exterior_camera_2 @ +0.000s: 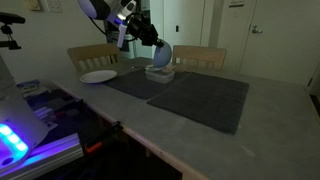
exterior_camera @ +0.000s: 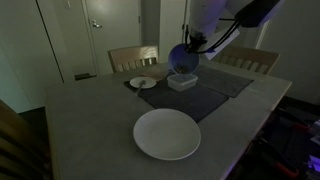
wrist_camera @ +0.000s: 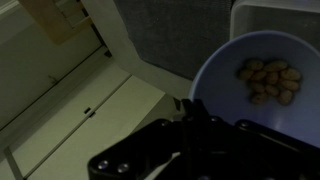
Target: Pour the contents in the blue bowl into the clear bowl
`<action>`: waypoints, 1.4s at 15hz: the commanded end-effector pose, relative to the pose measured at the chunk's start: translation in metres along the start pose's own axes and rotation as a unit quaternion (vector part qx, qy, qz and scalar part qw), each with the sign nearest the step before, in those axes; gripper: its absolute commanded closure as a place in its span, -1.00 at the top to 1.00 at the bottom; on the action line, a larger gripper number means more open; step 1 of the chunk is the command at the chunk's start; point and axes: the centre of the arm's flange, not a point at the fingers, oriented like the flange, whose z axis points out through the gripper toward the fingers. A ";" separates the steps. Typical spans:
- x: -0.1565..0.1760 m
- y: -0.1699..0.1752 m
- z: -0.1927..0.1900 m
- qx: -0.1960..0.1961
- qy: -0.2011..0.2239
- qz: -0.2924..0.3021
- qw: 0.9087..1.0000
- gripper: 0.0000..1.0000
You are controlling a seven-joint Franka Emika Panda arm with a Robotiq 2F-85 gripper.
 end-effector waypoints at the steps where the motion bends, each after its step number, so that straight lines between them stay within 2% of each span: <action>1: -0.013 0.009 -0.010 -0.020 0.032 0.021 0.999 -0.98; 7: -0.025 0.003 -0.011 -0.041 0.074 0.039 0.996 -0.98; 13: -0.030 0.005 -0.010 -0.050 0.087 0.087 0.991 -0.98; 16: -0.033 0.002 -0.007 -0.053 0.100 0.127 0.985 -0.98; 21: -0.027 0.004 0.005 -0.074 0.143 0.178 0.971 -0.98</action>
